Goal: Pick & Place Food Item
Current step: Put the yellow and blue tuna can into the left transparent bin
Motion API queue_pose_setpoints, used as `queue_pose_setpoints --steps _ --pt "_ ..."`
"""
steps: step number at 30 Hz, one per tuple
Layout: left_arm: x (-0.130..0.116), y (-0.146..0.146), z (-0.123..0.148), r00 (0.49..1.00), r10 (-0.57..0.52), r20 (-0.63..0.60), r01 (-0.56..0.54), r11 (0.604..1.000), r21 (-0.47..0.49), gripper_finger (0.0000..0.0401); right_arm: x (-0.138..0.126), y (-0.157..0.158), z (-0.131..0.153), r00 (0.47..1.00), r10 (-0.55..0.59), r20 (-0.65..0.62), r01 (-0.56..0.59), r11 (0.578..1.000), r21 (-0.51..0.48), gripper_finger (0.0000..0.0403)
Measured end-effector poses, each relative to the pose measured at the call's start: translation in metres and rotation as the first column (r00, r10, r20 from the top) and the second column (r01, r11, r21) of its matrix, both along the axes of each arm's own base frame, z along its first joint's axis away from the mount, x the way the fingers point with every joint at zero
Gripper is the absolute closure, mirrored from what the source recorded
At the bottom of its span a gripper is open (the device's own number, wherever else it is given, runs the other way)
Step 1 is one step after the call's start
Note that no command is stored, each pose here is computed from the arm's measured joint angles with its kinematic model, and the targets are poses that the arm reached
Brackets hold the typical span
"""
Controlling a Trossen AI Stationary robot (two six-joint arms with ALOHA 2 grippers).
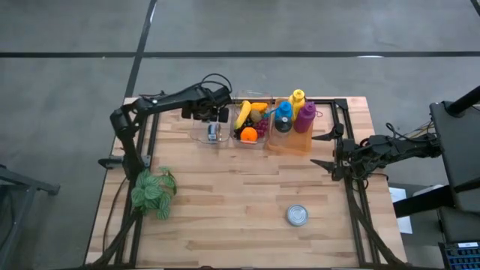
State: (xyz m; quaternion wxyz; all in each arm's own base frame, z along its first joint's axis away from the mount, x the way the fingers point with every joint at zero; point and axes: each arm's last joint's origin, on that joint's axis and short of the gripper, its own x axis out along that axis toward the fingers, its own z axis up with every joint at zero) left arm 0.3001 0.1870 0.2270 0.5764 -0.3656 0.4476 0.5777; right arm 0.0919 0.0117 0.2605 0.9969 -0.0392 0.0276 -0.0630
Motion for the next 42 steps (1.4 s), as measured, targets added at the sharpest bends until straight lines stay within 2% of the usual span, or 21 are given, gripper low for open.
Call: queue_pose_setpoints --steps 7,17,27,42 --pt "0.008 0.008 -0.022 0.999 -0.038 -0.033 0.037 0.999 -0.018 0.0263 0.000 0.000 0.000 1.000 0.000 0.000 0.000 1.000 0.001 0.0032" --pt "0.012 0.016 -0.045 0.998 -0.031 -0.059 0.027 0.997 -0.072 0.0263 0.000 0.000 0.000 1.000 0.000 0.000 0.000 1.000 0.000 0.0032" --pt "0.014 0.017 -0.050 0.998 -0.030 -0.060 0.026 0.997 -0.077 0.0261 0.000 0.000 0.000 1.000 0.000 0.000 0.000 1.000 0.000 0.0032" --pt "0.014 0.019 -0.050 0.998 -0.023 -0.053 0.019 0.997 -0.072 0.0152 0.000 0.000 0.000 1.000 0.000 0.000 0.000 1.000 0.000 0.0032"
